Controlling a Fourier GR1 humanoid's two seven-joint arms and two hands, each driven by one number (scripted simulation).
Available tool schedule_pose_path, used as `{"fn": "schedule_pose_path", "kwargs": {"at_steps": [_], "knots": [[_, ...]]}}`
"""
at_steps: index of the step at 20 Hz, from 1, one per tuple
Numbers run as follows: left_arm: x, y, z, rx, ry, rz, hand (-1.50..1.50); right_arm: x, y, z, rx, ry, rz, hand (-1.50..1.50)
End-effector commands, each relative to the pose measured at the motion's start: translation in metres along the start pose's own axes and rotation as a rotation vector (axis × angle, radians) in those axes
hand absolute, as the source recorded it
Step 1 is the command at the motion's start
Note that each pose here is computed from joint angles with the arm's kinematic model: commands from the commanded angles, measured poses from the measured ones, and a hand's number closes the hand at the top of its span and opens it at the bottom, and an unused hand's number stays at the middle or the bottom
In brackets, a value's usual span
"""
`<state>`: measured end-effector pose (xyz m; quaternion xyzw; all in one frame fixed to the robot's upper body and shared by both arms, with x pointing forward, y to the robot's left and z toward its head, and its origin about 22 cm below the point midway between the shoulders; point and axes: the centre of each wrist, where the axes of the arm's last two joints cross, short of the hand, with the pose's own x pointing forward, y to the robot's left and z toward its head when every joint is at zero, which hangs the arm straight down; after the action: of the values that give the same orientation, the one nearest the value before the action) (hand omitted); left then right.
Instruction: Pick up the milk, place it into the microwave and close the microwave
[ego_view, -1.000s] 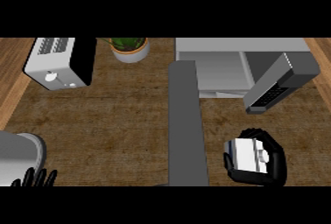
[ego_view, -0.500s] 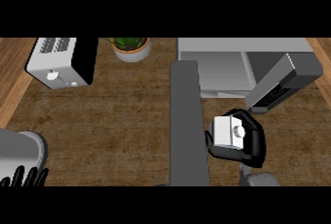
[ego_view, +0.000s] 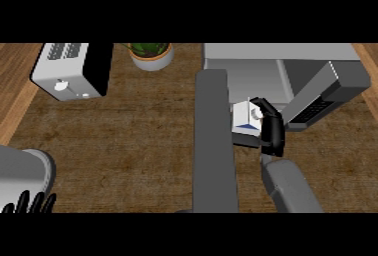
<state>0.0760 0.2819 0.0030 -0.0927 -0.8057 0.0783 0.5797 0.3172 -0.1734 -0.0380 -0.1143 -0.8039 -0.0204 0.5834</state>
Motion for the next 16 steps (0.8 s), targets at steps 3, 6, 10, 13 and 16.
{"fn": "schedule_pose_path", "kwargs": {"at_steps": [3,6,10,13,16], "knots": [[-0.005,0.008,0.005,0.002,0.008,-0.007,-1.5,-0.025,0.016,-0.023,-0.039,0.059,0.014,1.5],[0.004,0.012,0.009,0.0,0.01,0.004,-1.5,-0.035,0.001,-0.038,-0.039,0.071,0.045,1.5],[-0.007,0.015,0.006,-0.019,0.002,-0.004,-1.5,-0.038,-0.003,-0.051,-0.076,0.071,0.146,1.5],[-0.004,0.014,-0.005,-0.029,0.0,0.019,-1.5,-0.042,-0.012,-0.053,-0.087,0.078,0.231,1.5],[-0.001,0.009,-0.006,-0.051,0.003,0.002,-1.5,-0.039,-0.021,-0.065,-0.07,0.084,0.261,1.5]]}}
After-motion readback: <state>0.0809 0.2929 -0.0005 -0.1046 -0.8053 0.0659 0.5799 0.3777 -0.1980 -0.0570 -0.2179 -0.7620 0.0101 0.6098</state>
